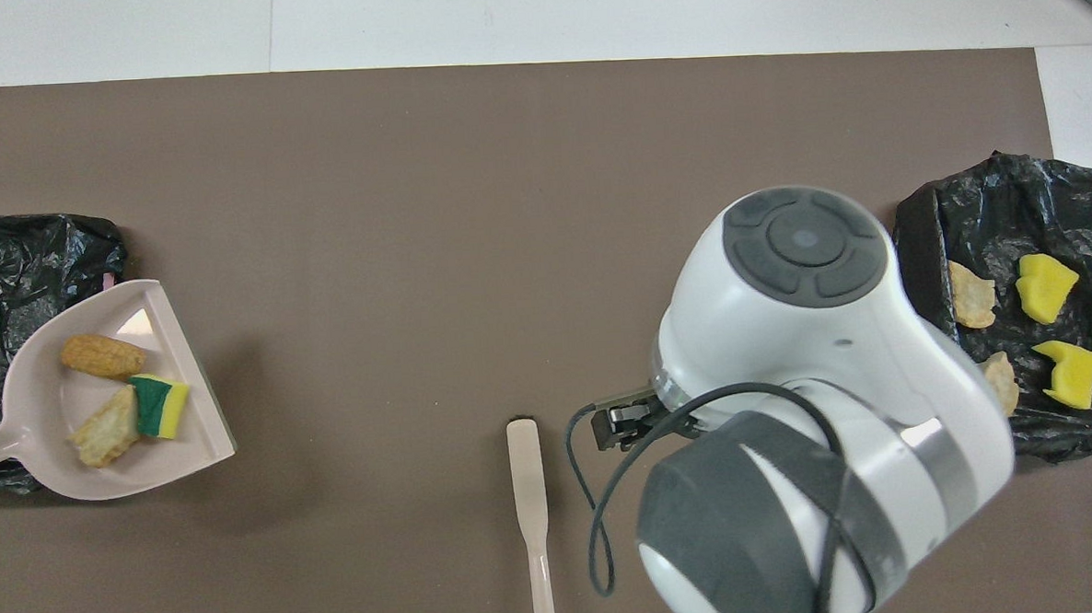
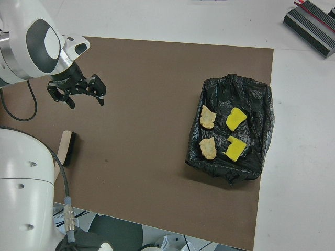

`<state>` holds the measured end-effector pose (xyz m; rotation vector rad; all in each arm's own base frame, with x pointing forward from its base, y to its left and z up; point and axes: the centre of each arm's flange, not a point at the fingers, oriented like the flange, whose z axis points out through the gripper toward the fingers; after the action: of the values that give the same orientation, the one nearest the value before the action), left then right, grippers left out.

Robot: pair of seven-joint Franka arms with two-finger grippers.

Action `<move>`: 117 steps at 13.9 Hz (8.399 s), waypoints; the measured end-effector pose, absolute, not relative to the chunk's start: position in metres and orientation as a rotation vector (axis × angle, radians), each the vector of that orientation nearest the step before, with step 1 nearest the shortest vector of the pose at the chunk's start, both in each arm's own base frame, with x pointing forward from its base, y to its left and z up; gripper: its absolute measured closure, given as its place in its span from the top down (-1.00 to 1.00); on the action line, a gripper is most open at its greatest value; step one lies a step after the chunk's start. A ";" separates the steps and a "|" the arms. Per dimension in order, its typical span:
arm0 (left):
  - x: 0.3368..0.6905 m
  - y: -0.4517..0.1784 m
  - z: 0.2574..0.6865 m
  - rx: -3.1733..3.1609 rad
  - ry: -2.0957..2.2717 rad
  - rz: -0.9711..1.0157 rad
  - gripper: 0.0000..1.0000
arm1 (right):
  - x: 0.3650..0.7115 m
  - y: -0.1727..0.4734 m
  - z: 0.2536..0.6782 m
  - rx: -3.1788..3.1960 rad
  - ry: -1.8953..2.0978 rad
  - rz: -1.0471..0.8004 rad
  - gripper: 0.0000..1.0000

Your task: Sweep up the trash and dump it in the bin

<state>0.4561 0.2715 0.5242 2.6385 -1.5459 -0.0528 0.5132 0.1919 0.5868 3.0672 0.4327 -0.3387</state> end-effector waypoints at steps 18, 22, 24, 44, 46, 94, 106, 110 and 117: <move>0.587 0.300 0.534 2.537 -2.220 -0.819 -0.37 | 0.550 -0.016 0.654 3.092 -0.111 -0.056 1.00; 0.594 0.279 0.549 2.507 -2.301 -0.914 -0.37 | 0.527 -0.008 0.685 3.095 -0.095 0.024 1.00; 0.603 0.256 0.555 2.466 -2.365 -0.985 -0.37 | 0.521 -0.005 0.684 3.095 -0.088 0.015 1.00; 0.558 0.116 0.607 3.002 -1.252 -0.298 -0.37 | 0.506 -0.014 0.666 3.143 -0.170 -0.017 1.00; 0.547 0.054 0.591 3.077 -1.013 -0.285 -0.37 | 0.506 -0.013 0.666 3.143 -0.166 -0.017 1.00; 0.543 -0.182 0.499 3.029 0.109 -0.032 1.00 | 0.506 -0.013 0.666 3.144 -0.166 -0.017 1.00; 0.535 -0.007 0.544 3.036 -0.005 -0.064 1.00 | 0.506 -0.013 0.666 3.144 -0.166 -0.017 1.00; 0.523 -0.004 0.608 3.097 -0.037 0.005 1.00 | 0.506 -0.013 0.666 3.144 -0.166 -0.017 1.00; 0.498 -0.013 0.680 3.175 -0.084 -0.022 1.00 | 0.506 -0.013 0.666 3.144 -0.166 -0.017 1.00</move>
<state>0.4981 -0.0125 0.6795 3.1754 -0.0836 -0.0223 0.5060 -0.0127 0.6659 3.1442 -0.1662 -0.0173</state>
